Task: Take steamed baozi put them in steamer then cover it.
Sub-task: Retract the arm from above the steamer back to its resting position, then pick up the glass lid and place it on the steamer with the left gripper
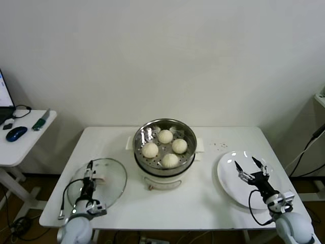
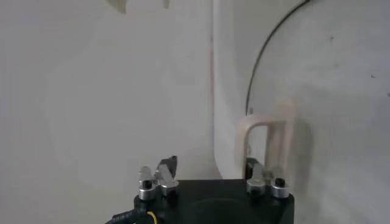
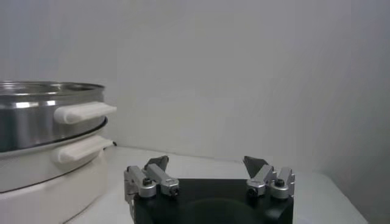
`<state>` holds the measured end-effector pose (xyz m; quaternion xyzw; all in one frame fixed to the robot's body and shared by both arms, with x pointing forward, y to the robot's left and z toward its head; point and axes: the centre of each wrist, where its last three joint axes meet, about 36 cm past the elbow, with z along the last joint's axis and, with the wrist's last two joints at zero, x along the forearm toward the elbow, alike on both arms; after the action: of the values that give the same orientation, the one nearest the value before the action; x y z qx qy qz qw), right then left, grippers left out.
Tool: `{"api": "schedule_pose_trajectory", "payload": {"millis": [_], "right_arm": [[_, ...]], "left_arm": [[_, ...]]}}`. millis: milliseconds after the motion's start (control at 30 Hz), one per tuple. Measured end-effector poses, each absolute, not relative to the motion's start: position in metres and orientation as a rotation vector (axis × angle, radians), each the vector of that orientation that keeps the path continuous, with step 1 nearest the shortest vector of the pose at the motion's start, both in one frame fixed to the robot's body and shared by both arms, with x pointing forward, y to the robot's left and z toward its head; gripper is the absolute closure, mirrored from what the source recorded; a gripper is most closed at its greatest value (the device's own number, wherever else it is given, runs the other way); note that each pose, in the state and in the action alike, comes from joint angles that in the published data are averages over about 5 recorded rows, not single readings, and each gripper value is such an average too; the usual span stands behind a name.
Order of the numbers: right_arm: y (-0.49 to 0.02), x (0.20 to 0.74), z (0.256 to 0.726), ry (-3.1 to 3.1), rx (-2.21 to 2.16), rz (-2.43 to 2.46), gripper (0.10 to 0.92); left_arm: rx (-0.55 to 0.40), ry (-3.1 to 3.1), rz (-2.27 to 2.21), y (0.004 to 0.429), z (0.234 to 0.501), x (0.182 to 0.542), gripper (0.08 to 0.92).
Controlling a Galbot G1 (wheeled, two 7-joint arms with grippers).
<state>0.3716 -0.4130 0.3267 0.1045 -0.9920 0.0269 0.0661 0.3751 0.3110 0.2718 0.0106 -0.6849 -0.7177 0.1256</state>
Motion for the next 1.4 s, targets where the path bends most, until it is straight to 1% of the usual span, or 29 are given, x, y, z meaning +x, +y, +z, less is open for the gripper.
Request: {"api": "schedule_pose_trajectory", "payload": {"millis": [267,500,600,767,933,1200,1400], "right_arm": [[-0.412,0.371,0.322,-2.988,0.313,0.101,0.200],[-0.413,0.373,0.318,-2.986,0.308,0.128,0.200],[-0.414,0.374,0.318,-2.985,0.307,0.140,0.200],[-0.417,0.377,0.318,-2.982,0.309,0.162,0.200],[-0.419,0.382,0.320,-2.978,0.312,0.186,0.200],[-0.421,0.390,0.320,-2.970,0.314,0.232,0.200],[-0.417,0.396,0.319,-2.959,0.327,0.264,0.200]], "left_arm": [[0.022,-2.014,-2.082,0.313,0.269,0.374,0.567],[0.039,-2.023,-2.084,0.317,0.275,0.372,0.775],[0.057,-2.018,-2.094,0.319,0.280,0.370,0.837],[0.117,-1.994,-2.125,0.321,0.294,0.364,0.850],[0.213,-1.957,-2.154,0.319,0.317,0.358,0.850],[0.370,-1.955,-2.165,0.308,0.373,0.358,0.850],[0.418,-1.997,-2.185,0.293,0.416,0.362,0.850]]}}
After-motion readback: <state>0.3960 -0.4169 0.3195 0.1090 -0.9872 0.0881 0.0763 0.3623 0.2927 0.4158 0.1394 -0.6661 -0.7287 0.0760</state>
